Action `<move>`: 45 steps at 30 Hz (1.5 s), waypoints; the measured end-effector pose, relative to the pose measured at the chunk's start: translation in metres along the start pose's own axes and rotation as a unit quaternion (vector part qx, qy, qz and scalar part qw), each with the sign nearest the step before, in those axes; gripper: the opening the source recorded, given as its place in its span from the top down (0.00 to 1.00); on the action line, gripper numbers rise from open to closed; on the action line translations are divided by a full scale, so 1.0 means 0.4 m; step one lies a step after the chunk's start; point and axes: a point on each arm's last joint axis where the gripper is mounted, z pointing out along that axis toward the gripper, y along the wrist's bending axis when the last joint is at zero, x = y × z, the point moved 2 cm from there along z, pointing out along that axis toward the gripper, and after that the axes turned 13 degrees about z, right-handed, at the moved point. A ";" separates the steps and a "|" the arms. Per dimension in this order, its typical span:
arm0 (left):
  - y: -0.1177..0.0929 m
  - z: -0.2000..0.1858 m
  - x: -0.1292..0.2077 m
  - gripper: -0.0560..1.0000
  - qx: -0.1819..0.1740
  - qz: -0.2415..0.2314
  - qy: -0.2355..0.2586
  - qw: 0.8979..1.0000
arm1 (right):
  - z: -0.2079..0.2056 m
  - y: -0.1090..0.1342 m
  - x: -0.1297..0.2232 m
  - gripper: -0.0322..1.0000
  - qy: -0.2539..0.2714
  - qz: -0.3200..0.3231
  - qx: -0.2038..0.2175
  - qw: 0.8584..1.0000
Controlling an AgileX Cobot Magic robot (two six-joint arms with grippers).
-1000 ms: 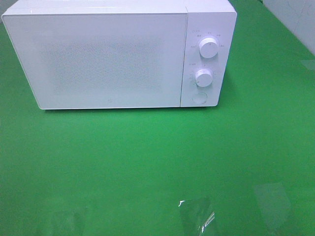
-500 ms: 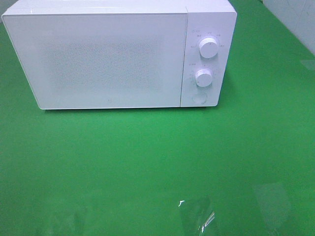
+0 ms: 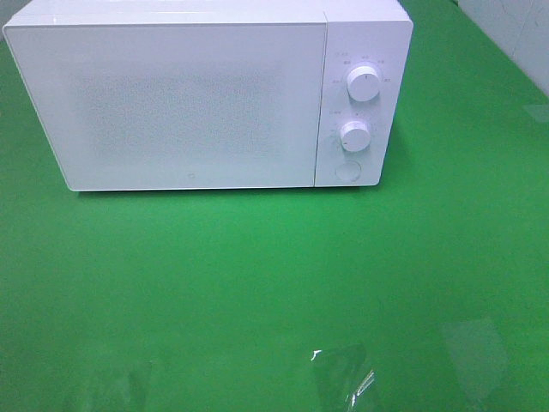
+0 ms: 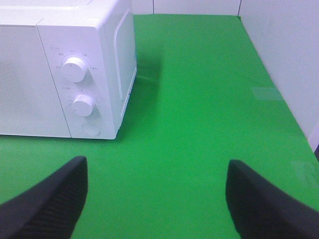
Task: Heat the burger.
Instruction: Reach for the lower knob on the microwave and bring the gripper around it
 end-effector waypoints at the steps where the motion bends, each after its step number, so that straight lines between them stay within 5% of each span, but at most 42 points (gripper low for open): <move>1: 0.000 0.000 0.000 0.04 0.000 0.000 0.000 1.000 | 0.014 0.003 -0.005 0.26 -0.008 -0.001 -0.003 1.000; 37: 0.000 0.000 0.000 0.04 0.000 0.000 0.000 1.000 | 0.333 0.018 0.054 0.26 -0.069 0.052 -0.056 0.995; 45: 0.000 0.000 0.000 0.04 0.000 0.000 0.000 1.000 | 0.430 -0.024 0.092 0.26 -0.089 0.034 0.005 0.995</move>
